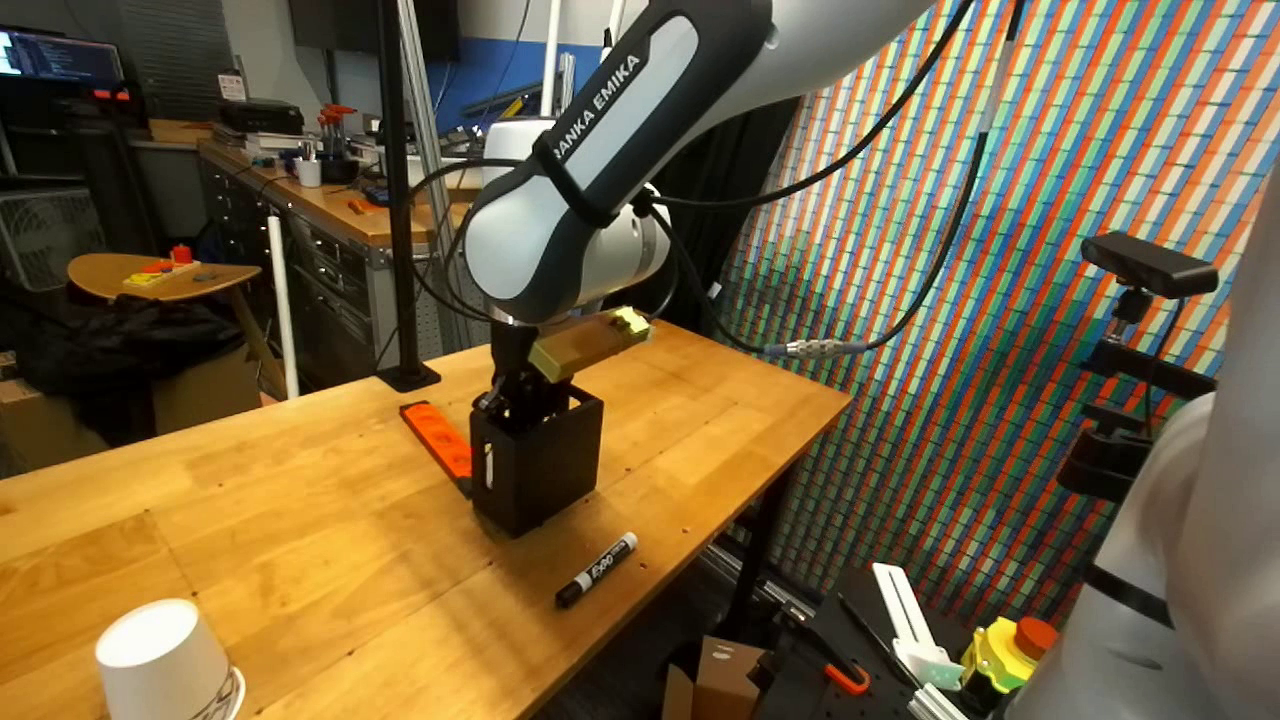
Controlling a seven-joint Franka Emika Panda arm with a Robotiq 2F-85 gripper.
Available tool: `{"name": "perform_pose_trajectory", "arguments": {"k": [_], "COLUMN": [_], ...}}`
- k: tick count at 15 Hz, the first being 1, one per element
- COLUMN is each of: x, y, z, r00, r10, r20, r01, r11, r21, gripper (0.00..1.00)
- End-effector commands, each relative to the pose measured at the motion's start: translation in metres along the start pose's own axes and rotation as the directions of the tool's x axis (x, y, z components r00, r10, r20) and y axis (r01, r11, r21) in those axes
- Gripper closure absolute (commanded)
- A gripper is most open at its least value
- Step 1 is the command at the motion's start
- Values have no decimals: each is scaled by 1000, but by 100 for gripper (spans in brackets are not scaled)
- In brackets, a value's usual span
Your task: Put the towel inside the box
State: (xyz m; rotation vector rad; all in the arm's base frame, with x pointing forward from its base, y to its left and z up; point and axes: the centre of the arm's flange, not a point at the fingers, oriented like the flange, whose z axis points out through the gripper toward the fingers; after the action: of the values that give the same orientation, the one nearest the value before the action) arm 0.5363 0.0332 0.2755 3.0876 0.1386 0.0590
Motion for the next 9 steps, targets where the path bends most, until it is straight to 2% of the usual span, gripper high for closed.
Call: {"name": "perform_pose_trajectory", "arguments": {"k": [1,9], "x": [5,6], "y": [1,7], "z": [17,49], "r00": [1000,998], "r10": [-10,31], "r20": [12,62], "r01": [10,-35], "r11": [1000,997], "r21": [15,62], "gripper": [97,97]}}
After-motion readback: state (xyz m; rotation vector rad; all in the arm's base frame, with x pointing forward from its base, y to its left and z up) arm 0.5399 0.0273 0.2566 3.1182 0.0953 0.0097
